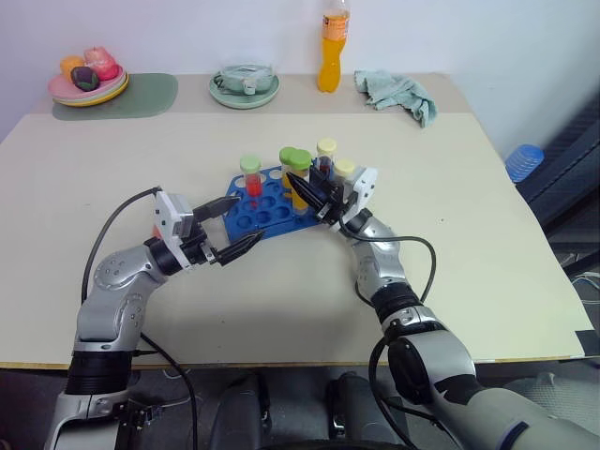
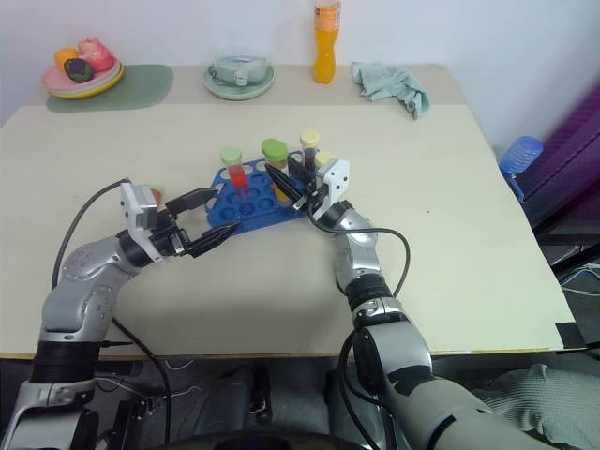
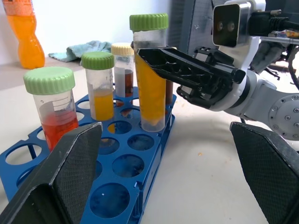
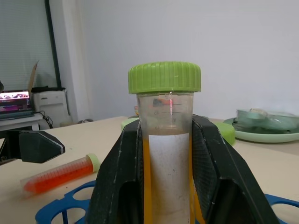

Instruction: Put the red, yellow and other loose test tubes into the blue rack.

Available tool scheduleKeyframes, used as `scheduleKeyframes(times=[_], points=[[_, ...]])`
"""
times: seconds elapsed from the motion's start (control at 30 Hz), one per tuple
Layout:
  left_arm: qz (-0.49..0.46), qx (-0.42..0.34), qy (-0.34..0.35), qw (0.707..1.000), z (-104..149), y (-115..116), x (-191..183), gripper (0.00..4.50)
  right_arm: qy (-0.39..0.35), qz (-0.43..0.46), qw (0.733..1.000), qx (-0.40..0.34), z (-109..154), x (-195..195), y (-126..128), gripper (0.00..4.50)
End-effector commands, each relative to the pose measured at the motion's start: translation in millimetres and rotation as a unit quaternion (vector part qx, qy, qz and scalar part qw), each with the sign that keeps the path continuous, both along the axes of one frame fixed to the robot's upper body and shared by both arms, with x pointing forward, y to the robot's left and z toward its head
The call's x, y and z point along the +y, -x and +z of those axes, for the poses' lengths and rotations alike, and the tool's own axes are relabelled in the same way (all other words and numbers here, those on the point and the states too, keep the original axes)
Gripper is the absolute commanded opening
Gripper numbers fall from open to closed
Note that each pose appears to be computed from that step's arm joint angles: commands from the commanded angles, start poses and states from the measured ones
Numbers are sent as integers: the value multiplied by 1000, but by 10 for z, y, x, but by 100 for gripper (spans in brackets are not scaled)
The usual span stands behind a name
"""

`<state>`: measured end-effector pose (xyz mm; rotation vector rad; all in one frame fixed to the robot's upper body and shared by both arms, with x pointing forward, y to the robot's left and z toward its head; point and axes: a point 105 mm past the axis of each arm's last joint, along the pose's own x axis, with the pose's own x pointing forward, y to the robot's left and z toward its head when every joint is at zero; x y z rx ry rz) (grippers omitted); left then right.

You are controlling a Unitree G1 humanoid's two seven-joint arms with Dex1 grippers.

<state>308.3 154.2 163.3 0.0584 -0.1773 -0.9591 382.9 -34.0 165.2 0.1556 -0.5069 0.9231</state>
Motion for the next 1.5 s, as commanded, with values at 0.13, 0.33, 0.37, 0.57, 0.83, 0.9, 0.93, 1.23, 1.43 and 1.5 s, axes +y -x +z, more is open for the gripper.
scheduleKeyframes(times=[0.13, 0.33, 0.37, 0.57, 0.83, 0.9, 0.93, 1.23, 1.43, 1.5], points=[[-13, -15, -1, 1000, 50, 25, 16, 450, 1, -22, 1000, 0, -24, -61, -21, 86], [-15, -13, -3, 1000, -1, 38, 36, 450, 14, -28, 999, 8, -82, -34, -35, 86], [-15, -12, -3, 1000, -11, 41, 42, 450, 16, -27, 999, 9, -90, -26, -33, 86], [-12, -10, -3, 1000, -60, 73, 73, 450, 18, -16, 1000, 12, -115, 19, -13, 86], [-9, -8, -2, 1000, -113, 82, 93, 450, 23, 1, 1000, 12, -155, 142, 45, 86], [-9, -8, -1, 1000, -123, 83, 92, 450, 25, 1, 1000, 13, -163, 156, 47, 86], [-9, -8, -1, 1000, -128, 84, 91, 450, 25, 1, 1000, 13, -164, 158, 46, 86], [-8, -11, -4, 1000, -136, 95, 113, 450, 30, -10, 999, 15, -153, 131, 1, 86], [-9, -14, -2, 1000, -98, 105, 86, 450, 34, -22, 999, 15, -161, 84, -34, 86], [-8, -14, -2, 1000, -97, 103, 89, 450, 35, -26, 999, 15, -161, 70, -41, 86]])
